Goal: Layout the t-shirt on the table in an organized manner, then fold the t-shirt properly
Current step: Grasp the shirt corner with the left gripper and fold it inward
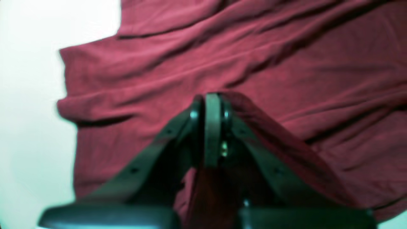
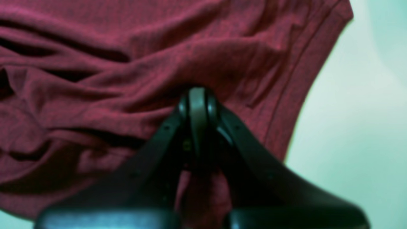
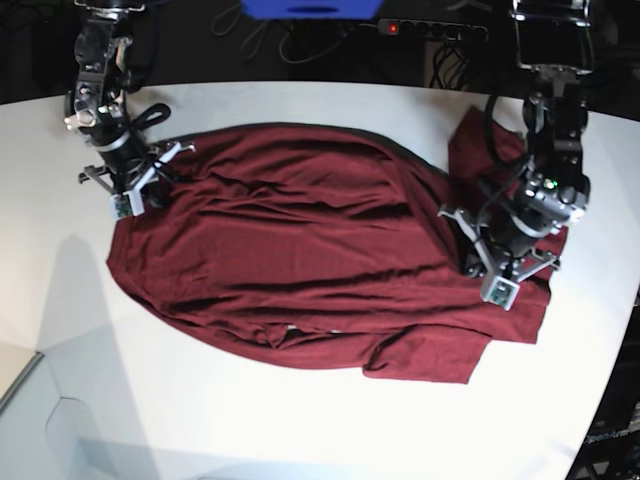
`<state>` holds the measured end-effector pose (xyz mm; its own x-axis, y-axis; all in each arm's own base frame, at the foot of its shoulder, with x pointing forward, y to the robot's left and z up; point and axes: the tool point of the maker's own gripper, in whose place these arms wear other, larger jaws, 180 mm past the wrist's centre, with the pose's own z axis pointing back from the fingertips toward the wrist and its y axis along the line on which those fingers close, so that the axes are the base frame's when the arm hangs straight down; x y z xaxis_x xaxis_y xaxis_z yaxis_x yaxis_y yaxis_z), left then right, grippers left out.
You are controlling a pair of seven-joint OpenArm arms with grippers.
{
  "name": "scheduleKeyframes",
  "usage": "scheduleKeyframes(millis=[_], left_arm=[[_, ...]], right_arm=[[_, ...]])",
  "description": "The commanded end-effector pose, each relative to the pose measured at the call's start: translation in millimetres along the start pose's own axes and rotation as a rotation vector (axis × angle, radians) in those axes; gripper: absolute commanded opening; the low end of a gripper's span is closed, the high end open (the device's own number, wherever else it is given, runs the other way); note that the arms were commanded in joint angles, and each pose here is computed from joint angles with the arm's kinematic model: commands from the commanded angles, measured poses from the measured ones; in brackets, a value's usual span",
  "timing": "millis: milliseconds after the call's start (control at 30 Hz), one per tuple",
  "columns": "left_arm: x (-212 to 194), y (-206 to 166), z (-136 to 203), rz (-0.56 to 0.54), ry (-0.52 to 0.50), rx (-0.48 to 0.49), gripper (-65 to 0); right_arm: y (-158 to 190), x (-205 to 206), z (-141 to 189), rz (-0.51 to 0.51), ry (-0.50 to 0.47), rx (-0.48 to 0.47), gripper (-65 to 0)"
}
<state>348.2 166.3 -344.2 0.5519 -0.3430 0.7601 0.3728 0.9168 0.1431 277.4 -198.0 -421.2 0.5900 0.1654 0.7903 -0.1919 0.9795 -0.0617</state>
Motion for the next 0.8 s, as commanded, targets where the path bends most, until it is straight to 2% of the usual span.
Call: scheduleKeyframes(millis=[0,167,333,467,567,767], left_arm=[[7.9,7.5,3.3,-0.012,-0.01,0.016,-58.5],[-6.6,13.6,4.6,-0.007,0.095,0.031,-37.1],[-21.2,38.7,29.0,0.039,0.137,0.107,-23.9],[-47.4,61.3,61.7,0.082,0.173,0.199,-22.8],[-82.8,75.4,83.7,0.134,0.239,0.253,-22.8],[-149.8,65.1,94.0,0.199,0.396,0.231,-22.8]], right_arm=[[-5.0,15.3,1.9,0.007,-0.052,-0.008,-65.0],[-5.0,15.3,1.9,0.007,-0.052,-0.008,-65.0],[-4.8,17.5,1.1,0.008,-0.056,-0.007,-65.0],[-4.9,16.6,0.5,0.006,-0.054,-0.006,-65.0],[-5.0,16.7,0.1,0.005,-0.054,-0.006,-65.0],[-8.9,29.5,-9.4,-0.001,-0.076,-0.01,-65.0]])
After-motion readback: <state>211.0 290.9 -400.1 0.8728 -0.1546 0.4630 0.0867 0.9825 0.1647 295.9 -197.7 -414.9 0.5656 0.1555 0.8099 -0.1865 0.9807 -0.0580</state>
